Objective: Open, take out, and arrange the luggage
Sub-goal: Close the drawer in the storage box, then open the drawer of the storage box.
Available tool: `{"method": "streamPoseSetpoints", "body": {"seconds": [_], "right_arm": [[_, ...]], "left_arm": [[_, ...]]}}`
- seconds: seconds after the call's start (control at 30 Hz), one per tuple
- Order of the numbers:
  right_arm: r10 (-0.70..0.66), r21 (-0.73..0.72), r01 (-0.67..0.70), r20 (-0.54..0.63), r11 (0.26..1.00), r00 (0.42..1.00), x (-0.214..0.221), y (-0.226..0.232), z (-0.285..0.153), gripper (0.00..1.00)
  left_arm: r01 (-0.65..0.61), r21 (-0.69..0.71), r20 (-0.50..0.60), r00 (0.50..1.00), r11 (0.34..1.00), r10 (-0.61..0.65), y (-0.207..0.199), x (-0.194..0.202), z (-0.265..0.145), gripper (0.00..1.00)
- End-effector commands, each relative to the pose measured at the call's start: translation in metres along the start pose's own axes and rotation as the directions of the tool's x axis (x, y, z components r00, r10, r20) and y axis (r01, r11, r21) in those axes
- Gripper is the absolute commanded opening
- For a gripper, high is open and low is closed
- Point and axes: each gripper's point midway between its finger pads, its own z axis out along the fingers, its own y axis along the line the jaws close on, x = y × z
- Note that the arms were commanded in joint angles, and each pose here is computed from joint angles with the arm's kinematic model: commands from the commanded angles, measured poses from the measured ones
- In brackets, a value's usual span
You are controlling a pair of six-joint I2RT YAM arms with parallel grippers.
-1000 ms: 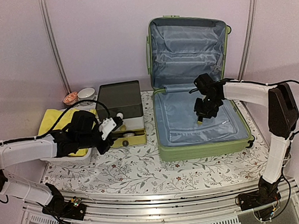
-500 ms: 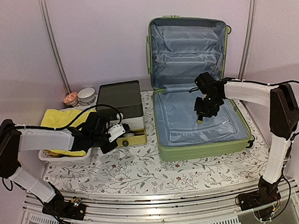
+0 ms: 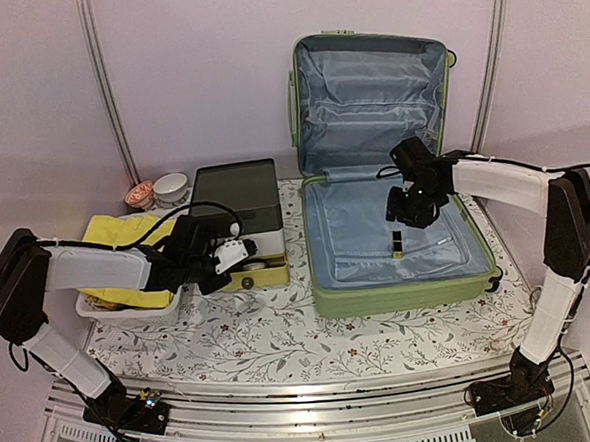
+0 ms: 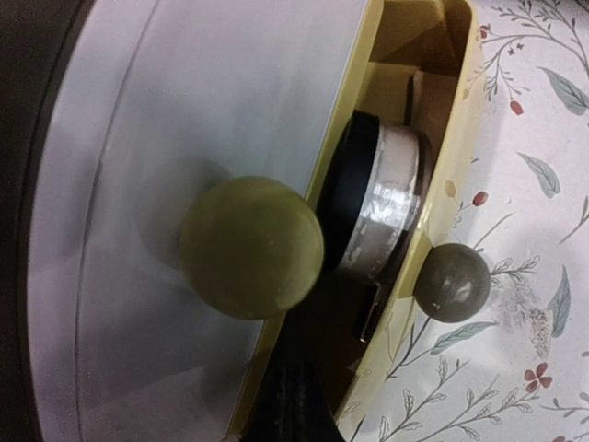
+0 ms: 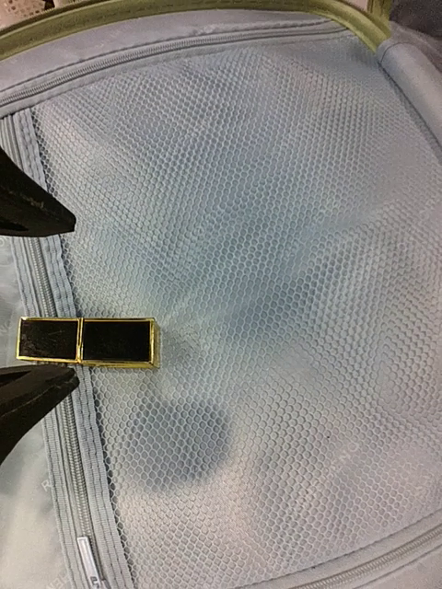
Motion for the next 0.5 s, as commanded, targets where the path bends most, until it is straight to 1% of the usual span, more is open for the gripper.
{"method": "streamPoseSetpoints", "body": {"seconds": [0.0,0.27,0.37,0.47], "right_arm": [[-0.017,-0.03,0.019,0.066,0.999,0.998,-0.016,0.003,-0.02,0.48],[-0.023,-0.039,0.025,0.062,0.999,0.998,-0.011,0.001,-0.021,0.48],[-0.023,-0.047,0.026,0.059,0.999,0.998,-0.01,0.001,-0.022,0.47],[-0.024,-0.051,0.026,0.054,0.998,0.998,-0.008,0.002,-0.021,0.47]], "left_arm": [[-0.029,-0.009,-0.028,0.999,1.0,0.029,0.008,0.004,0.008,0.0],[-0.059,0.106,-0.12,0.99,0.993,0.072,-0.017,0.026,0.024,0.0],[-0.069,0.157,-0.108,0.99,0.985,0.087,-0.026,0.027,0.021,0.0],[-0.084,0.278,-0.063,0.992,0.957,0.105,-0.047,0.022,0.012,0.0]]}}
